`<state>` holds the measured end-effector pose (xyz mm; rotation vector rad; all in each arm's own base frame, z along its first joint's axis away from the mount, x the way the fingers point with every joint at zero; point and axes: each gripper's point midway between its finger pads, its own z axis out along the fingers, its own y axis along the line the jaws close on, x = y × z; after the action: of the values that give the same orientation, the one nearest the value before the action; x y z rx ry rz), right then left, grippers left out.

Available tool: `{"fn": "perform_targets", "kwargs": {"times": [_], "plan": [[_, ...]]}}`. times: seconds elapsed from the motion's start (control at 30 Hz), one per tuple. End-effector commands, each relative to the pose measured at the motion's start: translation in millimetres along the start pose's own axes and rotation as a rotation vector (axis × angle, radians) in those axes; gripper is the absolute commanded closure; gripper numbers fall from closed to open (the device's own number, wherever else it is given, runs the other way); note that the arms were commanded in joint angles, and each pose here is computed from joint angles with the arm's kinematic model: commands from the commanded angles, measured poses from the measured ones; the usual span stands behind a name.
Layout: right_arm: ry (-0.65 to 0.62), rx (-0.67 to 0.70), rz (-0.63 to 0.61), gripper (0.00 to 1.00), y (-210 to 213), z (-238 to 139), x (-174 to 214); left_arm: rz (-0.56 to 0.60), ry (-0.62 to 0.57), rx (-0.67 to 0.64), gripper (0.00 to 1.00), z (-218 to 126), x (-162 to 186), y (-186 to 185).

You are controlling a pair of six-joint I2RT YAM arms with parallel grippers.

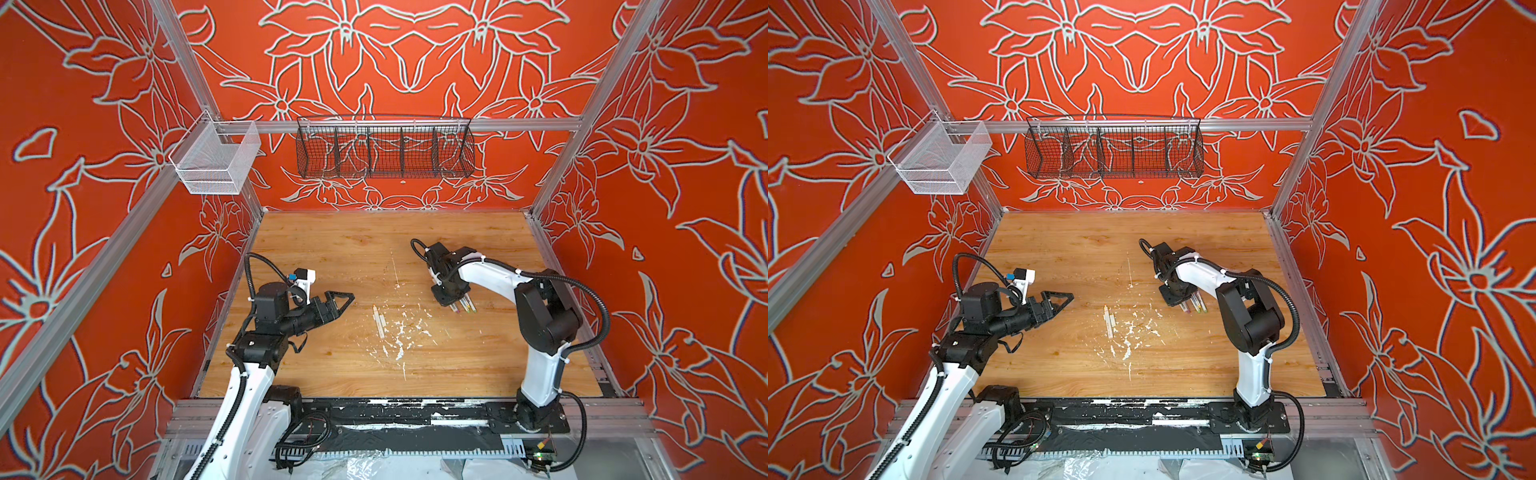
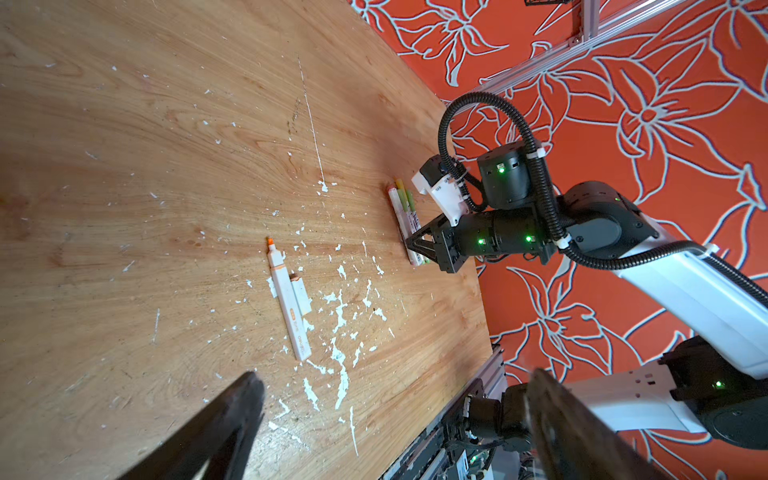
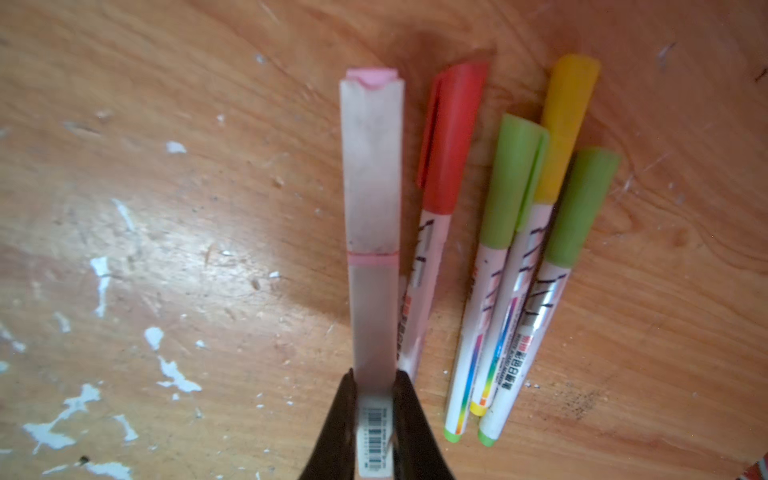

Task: Insert the pens into the pen caps
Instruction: 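Lower the pink-capped marker beside the other capped markers and open the right gripper, then move the right gripper over the orange-tipped white marker and its loose cap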

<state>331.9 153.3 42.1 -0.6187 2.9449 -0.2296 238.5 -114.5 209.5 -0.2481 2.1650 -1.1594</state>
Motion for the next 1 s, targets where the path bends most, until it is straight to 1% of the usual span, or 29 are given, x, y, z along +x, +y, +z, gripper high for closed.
{"fn": "perform_targets", "kwargs": {"times": [0.0, 0.07, 0.2, 0.27, 0.37, 0.47, 0.53, 0.6, 0.7, 0.83, 0.97], "plan": [[0.046, 0.042, 0.003, 0.94, -8, 6, 9, -0.001, -0.001, 0.006, 0.03, 1, 0, 2], [0.044, 0.046, 0.0, 0.88, -9, 5, 9, -0.002, 0.0, 0.007, 0.03, 1, 1, 2], [0.046, 0.048, 0.0, 0.71, -11, 3, 7, -0.002, 0.0, 0.009, 0.03, 2, 1, 2], [0.046, 0.05, -0.002, 0.65, -11, 1, 7, -0.002, 0.0, 0.01, 0.03, 2, 1, 2], [0.042, 0.051, -0.002, 0.61, -12, -3, 5, -0.001, 0.001, 0.011, 0.03, 2, 1, 1], [0.009, 0.005, -0.009, 0.58, -3, -14, 0, -0.002, 0.0, 0.011, 0.03, 2, 1, 2], [-0.034, -0.081, -0.054, 0.57, 18, -23, -4, -0.001, -0.002, 0.009, 0.03, 2, 0, 2], [-0.093, -0.215, -0.117, 0.56, 50, -37, -7, -0.002, -0.007, 0.005, 0.03, 1, 0, 3], [-0.159, -0.381, -0.19, 0.53, 96, -57, -8, -0.001, -0.012, -0.005, 0.03, 1, 0, 4], [-0.215, -0.434, -0.272, 0.53, 142, -72, -7, 0.003, -0.023, -0.019, 0.03, -1, -1, 6], [-0.21, -0.494, -0.283, 0.53, 183, -76, -2, 0.02, -0.078, -0.095, 0.03, -9, -7, 13]]}}
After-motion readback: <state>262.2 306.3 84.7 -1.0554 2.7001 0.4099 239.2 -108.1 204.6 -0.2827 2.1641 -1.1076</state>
